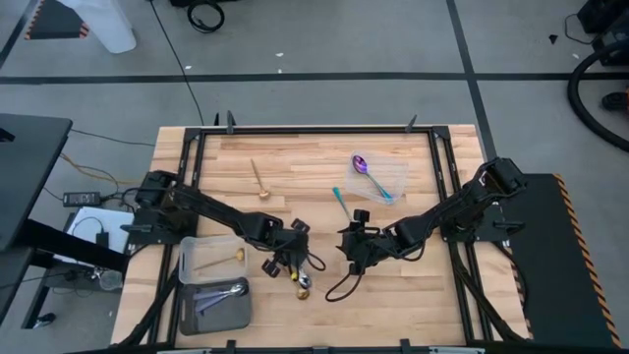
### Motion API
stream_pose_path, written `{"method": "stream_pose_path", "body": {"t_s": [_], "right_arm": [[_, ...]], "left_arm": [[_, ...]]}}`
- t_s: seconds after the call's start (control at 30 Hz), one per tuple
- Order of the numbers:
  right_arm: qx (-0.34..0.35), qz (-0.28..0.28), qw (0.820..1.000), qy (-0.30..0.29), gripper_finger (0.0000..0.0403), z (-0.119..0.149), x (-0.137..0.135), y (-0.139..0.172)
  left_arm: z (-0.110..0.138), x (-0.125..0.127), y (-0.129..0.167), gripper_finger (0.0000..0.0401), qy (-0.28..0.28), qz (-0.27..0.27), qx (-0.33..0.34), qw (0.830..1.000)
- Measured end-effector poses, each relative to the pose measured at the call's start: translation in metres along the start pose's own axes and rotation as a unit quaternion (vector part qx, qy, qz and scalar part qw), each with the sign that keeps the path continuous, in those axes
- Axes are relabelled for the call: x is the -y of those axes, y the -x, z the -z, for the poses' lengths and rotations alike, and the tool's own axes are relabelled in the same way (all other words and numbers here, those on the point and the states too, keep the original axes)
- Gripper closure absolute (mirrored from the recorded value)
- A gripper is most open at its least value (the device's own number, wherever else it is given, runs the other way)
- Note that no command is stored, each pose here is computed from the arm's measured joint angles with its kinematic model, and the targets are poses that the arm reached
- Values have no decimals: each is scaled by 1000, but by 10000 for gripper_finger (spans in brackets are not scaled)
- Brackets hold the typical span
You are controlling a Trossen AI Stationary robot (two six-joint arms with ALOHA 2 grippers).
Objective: Sort silverware by color (type)
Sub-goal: Put the purple spoon into the black bin
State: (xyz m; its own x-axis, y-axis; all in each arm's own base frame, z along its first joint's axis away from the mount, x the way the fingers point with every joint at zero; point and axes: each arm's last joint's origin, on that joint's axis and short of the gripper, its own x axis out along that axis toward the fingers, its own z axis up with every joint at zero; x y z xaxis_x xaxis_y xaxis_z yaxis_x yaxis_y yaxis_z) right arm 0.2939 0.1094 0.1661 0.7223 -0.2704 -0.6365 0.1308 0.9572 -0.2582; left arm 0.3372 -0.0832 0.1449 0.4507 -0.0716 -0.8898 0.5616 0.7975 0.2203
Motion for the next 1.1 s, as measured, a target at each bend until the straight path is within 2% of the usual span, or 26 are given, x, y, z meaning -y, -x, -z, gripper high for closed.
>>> {"method": "stream_pose_path", "body": {"t_s": [0.2,0.33,0.93,1.1], "right_arm": [[1,-3,1000,-1,195,0,0,0],[3,-4,1000,4,195,-1,0,0],[15,-6,1000,22,195,-3,0,0],[17,-6,999,26,195,-4,0,0]], "left_arm": [[-6,-3,21,278,12,-10,29,999],[-7,1,24,278,15,29,41,999],[4,8,-10,279,45,62,-15,997],[5,9,-10,299,53,66,-25,996]]}}
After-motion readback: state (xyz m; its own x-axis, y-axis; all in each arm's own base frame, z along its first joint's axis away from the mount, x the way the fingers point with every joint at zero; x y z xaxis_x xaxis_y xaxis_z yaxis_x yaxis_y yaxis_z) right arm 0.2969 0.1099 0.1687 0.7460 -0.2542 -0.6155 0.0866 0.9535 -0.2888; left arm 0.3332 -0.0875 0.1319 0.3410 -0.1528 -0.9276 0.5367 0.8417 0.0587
